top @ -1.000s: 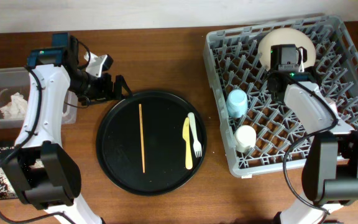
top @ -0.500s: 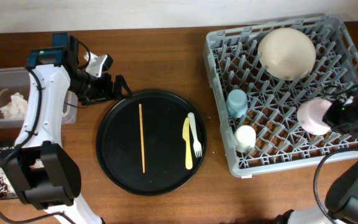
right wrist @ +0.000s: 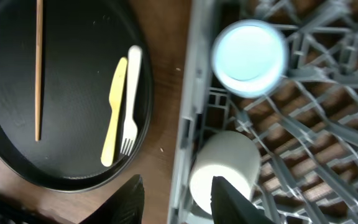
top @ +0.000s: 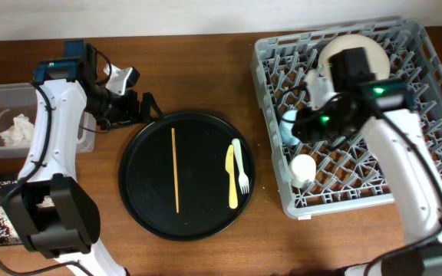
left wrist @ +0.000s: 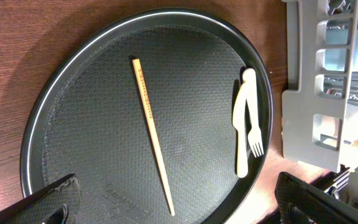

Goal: Sort waste into correct bins and load items into the dishwasher rack
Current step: 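Move the right gripper back over the tray to the wooden chopstick, then grasp the wooden chopstick with the right gripper and lift it, then carry the chopstick into the rack beside the pink bowl and release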

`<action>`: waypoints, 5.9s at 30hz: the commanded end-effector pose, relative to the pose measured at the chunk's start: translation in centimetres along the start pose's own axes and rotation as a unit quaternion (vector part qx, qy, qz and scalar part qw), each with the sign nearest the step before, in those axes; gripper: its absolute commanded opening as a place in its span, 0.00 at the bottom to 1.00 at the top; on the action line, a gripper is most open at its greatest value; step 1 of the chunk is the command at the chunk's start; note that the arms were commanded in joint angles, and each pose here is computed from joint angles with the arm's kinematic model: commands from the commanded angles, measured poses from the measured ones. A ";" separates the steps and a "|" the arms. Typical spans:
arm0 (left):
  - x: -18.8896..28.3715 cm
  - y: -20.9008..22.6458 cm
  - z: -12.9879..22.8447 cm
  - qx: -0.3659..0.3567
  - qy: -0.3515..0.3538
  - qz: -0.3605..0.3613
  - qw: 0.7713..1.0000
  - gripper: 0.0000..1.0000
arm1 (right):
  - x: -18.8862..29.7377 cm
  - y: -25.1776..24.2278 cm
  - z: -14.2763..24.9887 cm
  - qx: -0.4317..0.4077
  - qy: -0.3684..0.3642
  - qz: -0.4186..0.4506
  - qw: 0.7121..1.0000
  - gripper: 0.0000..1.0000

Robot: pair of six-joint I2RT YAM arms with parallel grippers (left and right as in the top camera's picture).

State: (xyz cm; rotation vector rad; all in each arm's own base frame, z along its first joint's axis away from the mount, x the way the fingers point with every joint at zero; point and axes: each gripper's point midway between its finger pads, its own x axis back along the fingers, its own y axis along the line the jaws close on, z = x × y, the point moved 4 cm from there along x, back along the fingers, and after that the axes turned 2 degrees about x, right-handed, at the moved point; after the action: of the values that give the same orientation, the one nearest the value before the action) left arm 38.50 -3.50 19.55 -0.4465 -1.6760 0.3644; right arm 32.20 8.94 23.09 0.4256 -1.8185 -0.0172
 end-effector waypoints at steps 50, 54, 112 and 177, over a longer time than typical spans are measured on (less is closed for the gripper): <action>0.6 -0.3 -0.5 -0.010 -0.017 0.002 1.000 1.00 | -9.3 16.4 2.1 0.038 0.066 -0.044 0.996 0.61; 0.7 -0.2 -2.0 -0.030 -0.052 -0.002 0.998 1.00 | -11.5 21.3 2.2 0.010 0.014 -0.077 0.997 0.54; 1.8 4.9 -2.9 0.048 -0.080 -0.193 0.977 1.00 | -0.1 -3.2 -0.4 0.010 -0.033 0.233 0.972 0.04; 1.8 4.9 -2.9 0.048 -0.080 -0.193 0.977 1.00 | 7.1 -25.1 8.0 -0.659 -0.220 0.265 0.668 0.04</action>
State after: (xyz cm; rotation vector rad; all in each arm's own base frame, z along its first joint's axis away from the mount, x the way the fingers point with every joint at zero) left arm 41.51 1.48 18.53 -0.0254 -1.8277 0.1891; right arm 30.04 -17.64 17.87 -1.2358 -1.6751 -1.0829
